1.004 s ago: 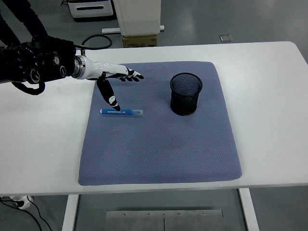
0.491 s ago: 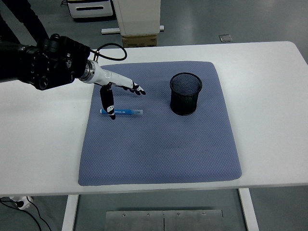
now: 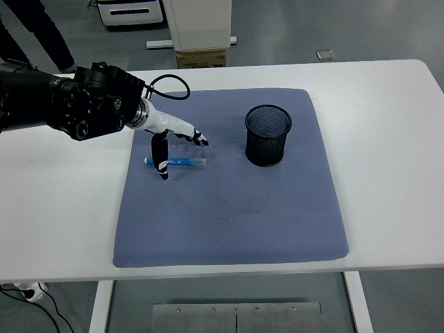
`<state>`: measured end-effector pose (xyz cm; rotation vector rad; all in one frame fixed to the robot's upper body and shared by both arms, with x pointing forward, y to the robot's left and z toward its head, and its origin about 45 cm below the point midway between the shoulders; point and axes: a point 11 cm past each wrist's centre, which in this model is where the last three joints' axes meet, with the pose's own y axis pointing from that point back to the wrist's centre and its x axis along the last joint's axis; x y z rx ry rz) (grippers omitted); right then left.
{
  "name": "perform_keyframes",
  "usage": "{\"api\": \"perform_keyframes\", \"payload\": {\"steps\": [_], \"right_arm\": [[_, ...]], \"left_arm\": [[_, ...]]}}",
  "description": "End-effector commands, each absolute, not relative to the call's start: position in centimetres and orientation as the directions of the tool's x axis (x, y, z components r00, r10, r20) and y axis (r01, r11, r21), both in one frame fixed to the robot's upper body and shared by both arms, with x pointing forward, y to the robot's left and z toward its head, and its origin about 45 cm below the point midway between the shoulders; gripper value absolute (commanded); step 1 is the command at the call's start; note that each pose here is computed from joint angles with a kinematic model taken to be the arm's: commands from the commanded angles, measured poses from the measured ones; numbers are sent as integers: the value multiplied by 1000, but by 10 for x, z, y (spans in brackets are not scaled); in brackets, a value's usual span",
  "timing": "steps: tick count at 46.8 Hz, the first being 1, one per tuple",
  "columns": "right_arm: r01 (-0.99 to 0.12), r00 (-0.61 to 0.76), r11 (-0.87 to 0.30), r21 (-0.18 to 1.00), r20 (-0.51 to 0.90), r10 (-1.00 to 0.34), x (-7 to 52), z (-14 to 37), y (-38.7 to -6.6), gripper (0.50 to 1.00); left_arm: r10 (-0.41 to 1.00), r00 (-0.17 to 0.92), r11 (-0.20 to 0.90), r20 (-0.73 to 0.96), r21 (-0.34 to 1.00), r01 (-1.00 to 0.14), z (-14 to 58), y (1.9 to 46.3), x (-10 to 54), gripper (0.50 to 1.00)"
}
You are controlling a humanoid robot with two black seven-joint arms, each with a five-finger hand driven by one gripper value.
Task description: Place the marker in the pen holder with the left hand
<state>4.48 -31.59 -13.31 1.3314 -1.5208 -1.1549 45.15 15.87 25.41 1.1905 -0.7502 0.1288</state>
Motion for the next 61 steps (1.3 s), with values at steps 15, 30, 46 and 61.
{"api": "perform_keyframes", "payload": {"steps": [15, 30, 46, 61], "right_arm": [[-270, -135, 33, 962, -4, -991, 45, -133, -316, 1000], [-270, -135, 33, 962, -4, -991, 45, -133, -316, 1000], [-270, -135, 33, 962, -4, -991, 45, -133, -316, 1000], [-270, -135, 33, 962, -4, -991, 45, -133, -316, 1000]], "left_arm": [[-254, 775, 404, 578, 792, -458, 254, 155, 450, 1000], [-271, 774, 392, 572, 800, -454, 254, 157, 450, 1000], [-276, 785, 387, 555, 811, -438, 253, 156, 448, 851], [-278, 785, 388, 553, 812, -435, 252, 155, 448, 771]]}}
